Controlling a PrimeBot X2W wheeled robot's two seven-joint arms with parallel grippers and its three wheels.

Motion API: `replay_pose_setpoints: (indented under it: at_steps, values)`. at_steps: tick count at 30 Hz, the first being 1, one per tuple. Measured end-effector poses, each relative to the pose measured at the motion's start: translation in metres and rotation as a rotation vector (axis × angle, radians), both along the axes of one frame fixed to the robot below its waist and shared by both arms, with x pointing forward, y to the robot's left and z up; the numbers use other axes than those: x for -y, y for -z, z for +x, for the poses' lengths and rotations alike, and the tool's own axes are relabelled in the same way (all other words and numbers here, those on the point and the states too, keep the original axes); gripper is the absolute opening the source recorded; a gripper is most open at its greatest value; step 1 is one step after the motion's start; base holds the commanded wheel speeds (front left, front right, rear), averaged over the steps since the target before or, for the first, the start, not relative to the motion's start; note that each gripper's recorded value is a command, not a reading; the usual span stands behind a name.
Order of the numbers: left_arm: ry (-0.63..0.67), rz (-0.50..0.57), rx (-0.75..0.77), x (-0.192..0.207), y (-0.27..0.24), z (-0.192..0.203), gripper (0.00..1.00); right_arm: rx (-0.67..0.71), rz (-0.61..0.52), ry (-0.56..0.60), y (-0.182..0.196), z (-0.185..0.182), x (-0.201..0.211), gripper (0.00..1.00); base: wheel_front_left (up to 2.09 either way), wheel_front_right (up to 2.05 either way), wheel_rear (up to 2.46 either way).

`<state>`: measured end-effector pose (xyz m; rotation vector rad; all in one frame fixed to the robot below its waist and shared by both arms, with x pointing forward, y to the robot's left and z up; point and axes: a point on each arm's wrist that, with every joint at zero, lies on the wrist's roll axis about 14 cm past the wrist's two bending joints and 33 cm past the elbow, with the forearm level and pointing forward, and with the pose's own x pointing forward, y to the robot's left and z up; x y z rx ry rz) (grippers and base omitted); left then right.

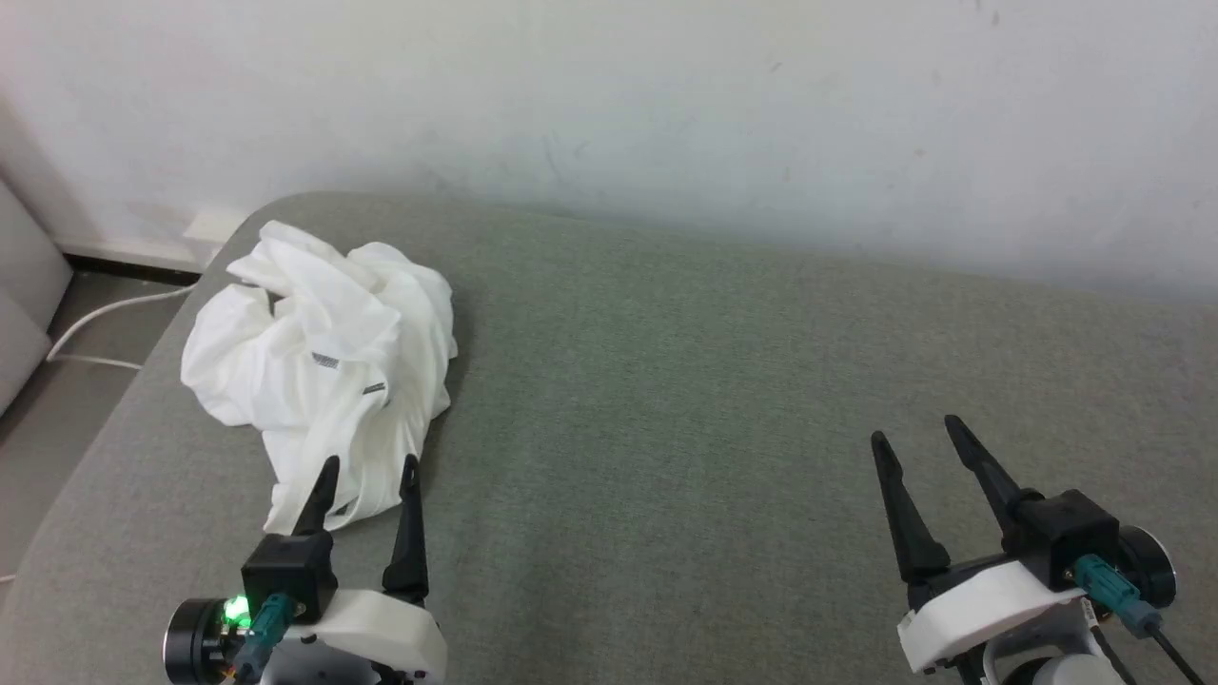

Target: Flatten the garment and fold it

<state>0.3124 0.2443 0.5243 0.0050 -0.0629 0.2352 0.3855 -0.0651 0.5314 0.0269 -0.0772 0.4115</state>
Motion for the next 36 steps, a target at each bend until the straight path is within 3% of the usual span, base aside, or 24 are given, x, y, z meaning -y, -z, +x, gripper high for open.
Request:
replay_pose_setpoints:
  at_steps: [36]
  values:
    - [-0.199,-0.016,0.048,-0.045,0.001,-0.057,1.0,0.013,0.045,-0.229,0.002,-0.005,-0.078,1.0,0.0,0.0,0.0]
